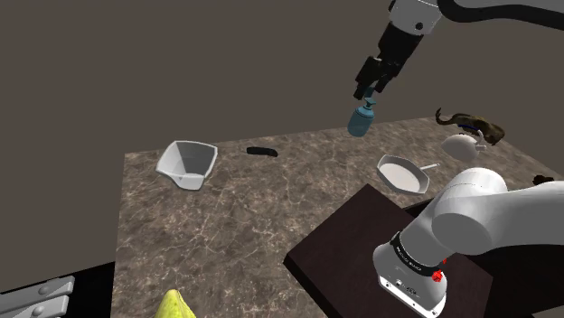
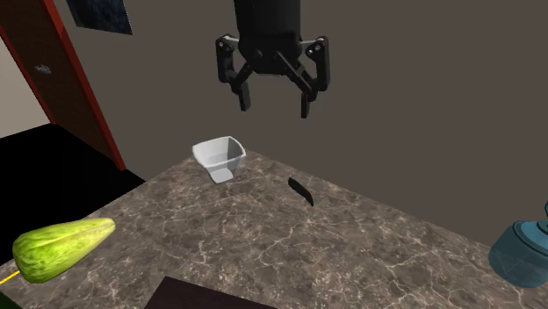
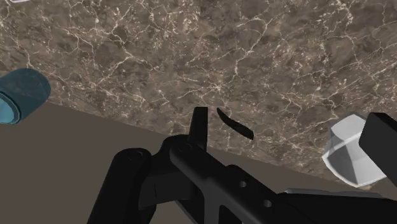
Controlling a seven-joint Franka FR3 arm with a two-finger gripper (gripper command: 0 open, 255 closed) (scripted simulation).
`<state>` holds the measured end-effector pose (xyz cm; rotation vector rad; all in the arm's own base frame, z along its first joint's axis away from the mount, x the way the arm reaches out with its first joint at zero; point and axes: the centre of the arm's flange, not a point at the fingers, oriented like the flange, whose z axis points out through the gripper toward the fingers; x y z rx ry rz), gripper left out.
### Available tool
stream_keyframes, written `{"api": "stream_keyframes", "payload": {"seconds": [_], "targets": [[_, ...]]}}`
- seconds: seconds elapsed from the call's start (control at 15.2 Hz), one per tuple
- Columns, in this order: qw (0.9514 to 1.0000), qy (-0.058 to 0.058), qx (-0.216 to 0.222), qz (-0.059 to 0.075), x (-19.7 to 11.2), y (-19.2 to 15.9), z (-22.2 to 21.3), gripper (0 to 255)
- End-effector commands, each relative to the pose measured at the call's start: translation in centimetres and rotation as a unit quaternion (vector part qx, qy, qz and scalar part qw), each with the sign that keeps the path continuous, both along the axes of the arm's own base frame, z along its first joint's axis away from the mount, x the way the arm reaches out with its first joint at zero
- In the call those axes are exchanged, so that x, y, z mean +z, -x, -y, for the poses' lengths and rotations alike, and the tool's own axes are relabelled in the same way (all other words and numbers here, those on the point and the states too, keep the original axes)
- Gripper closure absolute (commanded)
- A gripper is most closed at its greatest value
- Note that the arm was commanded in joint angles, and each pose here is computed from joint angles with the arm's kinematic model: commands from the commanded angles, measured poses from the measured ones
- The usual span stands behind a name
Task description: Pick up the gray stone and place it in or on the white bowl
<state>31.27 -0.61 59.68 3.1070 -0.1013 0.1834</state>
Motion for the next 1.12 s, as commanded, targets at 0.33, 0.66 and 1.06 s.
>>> {"api": "stream_keyframes", "payload": {"seconds": [0.33, 0.66, 1.06], "targets": [[0.9986, 0.005, 0.052, -0.006, -4.9, -4.2, 1.8, 0], [0.9945, 0.010, 0.104, -0.012, -9.8, -8.5, 3.2, 0], [0.9859, 0.016, 0.165, -0.019, -15.8, -13.7, 4.3, 0]]}}
